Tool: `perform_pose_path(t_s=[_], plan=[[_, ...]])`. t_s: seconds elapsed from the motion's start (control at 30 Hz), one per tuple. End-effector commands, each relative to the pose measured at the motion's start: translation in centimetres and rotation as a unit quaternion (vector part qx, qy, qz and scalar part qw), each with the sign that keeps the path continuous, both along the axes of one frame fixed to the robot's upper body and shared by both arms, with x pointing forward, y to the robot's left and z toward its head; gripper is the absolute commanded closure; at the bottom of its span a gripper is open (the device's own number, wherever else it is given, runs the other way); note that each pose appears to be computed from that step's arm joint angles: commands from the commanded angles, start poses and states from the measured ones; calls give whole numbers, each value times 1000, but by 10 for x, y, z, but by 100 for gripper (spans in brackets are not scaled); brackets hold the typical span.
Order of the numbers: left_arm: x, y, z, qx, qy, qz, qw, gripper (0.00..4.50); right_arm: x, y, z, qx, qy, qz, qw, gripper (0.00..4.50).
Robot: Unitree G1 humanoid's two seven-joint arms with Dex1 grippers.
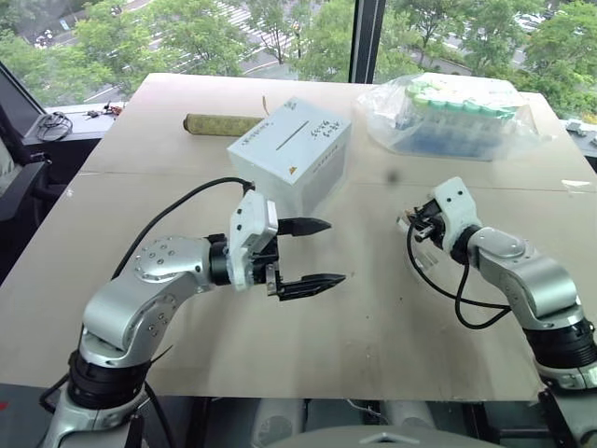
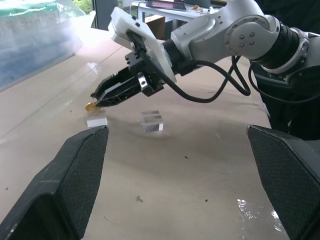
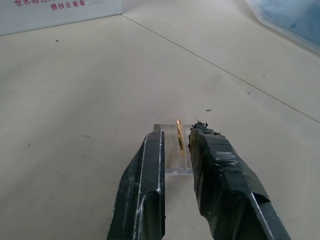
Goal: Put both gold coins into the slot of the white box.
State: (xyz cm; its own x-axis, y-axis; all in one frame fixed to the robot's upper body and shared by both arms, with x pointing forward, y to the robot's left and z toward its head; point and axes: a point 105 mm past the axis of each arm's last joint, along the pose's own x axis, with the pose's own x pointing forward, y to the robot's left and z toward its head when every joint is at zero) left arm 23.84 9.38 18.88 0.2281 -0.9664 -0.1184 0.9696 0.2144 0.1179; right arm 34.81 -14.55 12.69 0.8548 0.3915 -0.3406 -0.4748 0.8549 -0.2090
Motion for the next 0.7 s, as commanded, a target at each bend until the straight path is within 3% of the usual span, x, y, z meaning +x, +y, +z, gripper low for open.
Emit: perform_pose_path(t_s=[0.03, 0.47, 0.57, 0.7], plan=[[-6, 1, 6, 2, -30, -3, 1000, 0, 4, 1, 12, -2, -23, 4, 1000, 359], [-7, 5, 2, 4, -34, 4, 999, 0, 9, 1, 7, -2, -18, 3, 1000, 359], [-7, 6, 1, 5, -35, 4, 999, 0, 9, 1, 8, -1, -19, 1, 1000, 447], [-6, 6, 0, 4, -35, 5, 999, 0, 9, 1, 8, 0, -20, 1, 1000, 447]])
